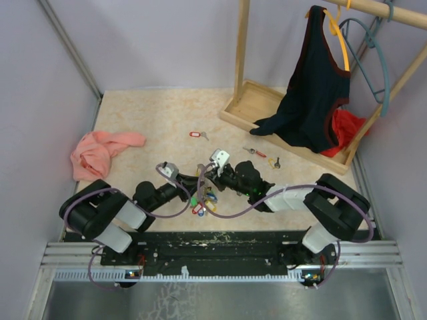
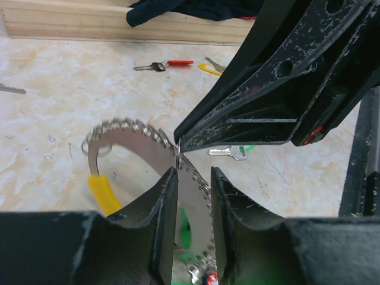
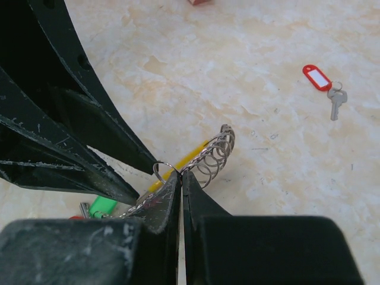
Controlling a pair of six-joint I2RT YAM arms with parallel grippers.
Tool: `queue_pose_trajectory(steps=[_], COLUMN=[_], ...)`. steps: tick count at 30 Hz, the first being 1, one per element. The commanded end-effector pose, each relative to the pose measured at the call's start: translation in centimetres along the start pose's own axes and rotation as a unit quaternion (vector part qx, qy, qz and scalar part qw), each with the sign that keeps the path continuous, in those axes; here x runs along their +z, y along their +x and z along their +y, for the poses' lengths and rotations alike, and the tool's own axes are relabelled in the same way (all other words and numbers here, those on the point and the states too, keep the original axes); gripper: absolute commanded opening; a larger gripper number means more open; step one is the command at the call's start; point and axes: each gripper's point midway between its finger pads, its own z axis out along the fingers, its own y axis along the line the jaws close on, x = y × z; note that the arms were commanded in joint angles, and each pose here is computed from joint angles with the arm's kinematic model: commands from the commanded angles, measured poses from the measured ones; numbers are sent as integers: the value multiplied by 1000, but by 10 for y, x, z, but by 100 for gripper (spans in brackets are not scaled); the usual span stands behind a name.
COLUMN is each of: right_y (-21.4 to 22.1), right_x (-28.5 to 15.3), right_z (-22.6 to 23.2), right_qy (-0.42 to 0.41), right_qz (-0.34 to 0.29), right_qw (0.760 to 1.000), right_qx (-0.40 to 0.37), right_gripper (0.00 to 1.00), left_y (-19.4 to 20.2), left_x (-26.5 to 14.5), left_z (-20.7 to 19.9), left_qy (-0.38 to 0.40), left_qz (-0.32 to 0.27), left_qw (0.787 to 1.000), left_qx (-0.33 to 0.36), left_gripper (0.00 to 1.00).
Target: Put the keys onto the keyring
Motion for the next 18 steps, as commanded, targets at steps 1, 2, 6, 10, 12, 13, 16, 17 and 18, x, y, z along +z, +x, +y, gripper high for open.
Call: queue_pose_trajectory(steps=[1, 2, 6, 10, 12, 13, 16, 17, 18], right_y=[-44, -44, -47, -47, -47, -48, -48, -47, -47], right_x=[-4, -5, -8, -9, -10, -10, -10, -9, -9], right_z=[-1, -1, 2, 5, 5, 6, 8, 9, 10], right_qy=[0, -1, -10, -18, -21, -22, -28, -30, -33], right_qz=[-67, -69, -85, -86, -88, -90, -91, -90, -89], right_qw=[997, 996, 993, 993, 992, 992, 991, 991, 991], right_qx=[-50, -57, -76, -84, -88, -89, -91, -92, -92], right_gripper=[0, 0, 0, 0, 0, 0, 0, 0, 0], left_y=[-66, -69, -73, -72, -70, -71, -71, -70, -69], left_x=[-7, -9, -14, -18, -18, -17, -11, -9, -8], left_z=[-19, -20, -21, -10, -5, -4, -7, -8, -9], left_qy=[41, 43, 45, 25, 23, 26, 51, 58, 63], left_qz=[-125, -128, -134, -133, -129, -128, -122, -119, -117], left_qw=[991, 991, 990, 991, 991, 991, 991, 991, 990], left_qx=[-4, -11, -15, 0, 5, 8, 24, 33, 43], left_gripper=[36, 37, 39, 39, 38, 38, 37, 38, 38])
